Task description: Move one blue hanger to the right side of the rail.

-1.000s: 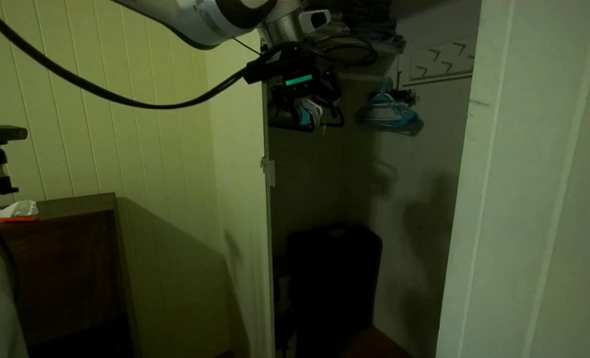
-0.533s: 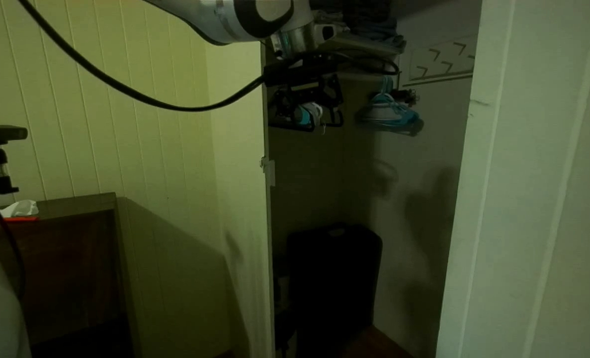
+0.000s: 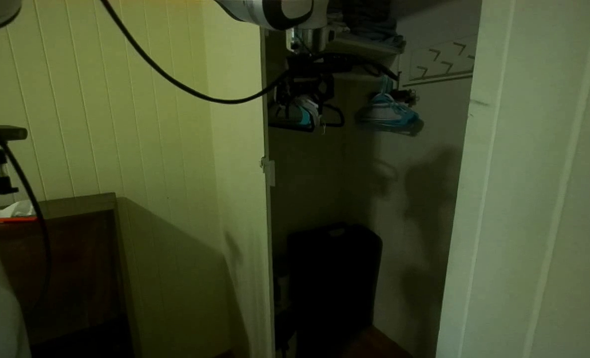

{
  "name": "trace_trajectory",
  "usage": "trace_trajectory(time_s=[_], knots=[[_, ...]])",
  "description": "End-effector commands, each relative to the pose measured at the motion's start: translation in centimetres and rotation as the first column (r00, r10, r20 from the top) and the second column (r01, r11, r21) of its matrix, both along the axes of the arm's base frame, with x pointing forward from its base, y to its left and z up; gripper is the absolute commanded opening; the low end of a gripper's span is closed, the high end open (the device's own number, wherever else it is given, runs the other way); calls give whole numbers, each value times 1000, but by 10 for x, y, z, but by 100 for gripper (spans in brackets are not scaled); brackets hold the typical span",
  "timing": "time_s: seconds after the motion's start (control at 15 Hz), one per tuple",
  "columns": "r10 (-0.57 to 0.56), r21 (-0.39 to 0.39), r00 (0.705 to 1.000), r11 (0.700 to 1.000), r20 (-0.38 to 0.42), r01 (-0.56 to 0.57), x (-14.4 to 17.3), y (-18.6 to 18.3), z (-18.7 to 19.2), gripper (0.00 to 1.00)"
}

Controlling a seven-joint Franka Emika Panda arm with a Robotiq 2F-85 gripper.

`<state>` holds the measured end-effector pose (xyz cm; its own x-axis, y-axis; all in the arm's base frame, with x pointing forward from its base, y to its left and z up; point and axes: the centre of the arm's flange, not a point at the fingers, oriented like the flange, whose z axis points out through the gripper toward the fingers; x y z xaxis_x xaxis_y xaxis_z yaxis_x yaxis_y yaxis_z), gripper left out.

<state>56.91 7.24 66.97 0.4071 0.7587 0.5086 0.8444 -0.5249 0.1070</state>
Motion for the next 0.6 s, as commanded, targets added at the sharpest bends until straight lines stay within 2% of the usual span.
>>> trace_trajectory(time_s=[0.0, 0.2, 0.53], knots=[[7, 8, 1000, 1000, -2, -7, 8, 3, 0, 100], [7, 14, 1000, 1000, -8, -7, 26, 5, -4, 100], [8, 16, 1000, 1000, -4, -7, 29, 5, -1, 100]])
